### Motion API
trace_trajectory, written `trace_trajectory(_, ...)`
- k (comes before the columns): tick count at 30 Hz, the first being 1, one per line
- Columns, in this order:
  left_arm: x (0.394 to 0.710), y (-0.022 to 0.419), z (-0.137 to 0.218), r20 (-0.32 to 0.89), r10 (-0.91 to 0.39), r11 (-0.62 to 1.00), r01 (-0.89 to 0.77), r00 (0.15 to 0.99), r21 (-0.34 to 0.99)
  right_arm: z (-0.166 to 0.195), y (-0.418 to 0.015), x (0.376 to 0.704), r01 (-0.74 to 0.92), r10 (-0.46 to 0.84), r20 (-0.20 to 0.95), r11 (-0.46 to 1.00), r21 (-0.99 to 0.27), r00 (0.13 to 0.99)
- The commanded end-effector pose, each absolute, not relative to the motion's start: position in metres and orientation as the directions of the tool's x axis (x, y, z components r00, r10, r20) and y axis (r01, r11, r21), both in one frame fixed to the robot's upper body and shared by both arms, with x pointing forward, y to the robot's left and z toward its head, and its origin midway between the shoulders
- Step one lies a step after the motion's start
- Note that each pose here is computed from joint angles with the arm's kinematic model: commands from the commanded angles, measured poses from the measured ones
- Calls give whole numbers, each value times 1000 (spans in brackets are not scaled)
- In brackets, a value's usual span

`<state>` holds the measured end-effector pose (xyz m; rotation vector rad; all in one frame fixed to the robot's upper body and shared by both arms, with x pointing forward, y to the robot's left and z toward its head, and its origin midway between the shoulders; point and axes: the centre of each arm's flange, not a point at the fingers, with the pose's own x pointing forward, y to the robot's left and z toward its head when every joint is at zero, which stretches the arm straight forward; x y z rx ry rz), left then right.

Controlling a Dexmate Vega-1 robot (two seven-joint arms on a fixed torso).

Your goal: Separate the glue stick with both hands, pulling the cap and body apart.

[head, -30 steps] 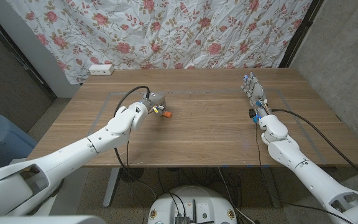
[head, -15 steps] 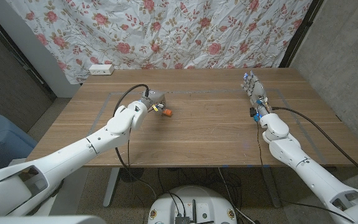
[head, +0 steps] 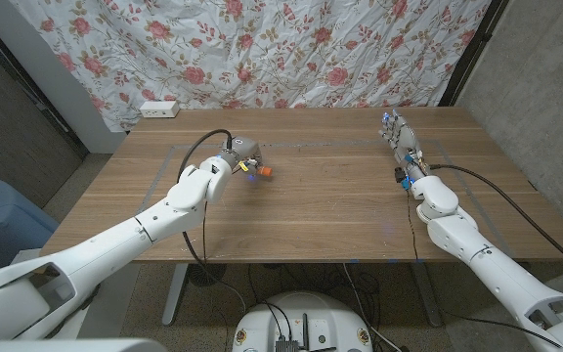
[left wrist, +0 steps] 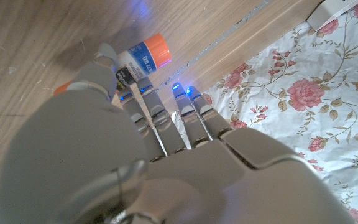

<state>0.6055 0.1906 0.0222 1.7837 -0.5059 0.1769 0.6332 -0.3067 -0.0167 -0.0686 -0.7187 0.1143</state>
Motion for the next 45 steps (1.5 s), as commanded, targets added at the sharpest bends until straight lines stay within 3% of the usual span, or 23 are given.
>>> trace_trajectory(1,607,186,26,401,-253,-121,-440,880,890,-8,-306,627,-59,192,635,973,-224,748)
trace_trajectory(45,605,151,46,468,-279,185,-432,838,883,27,-291,583,105,432,583,736,-669,688)
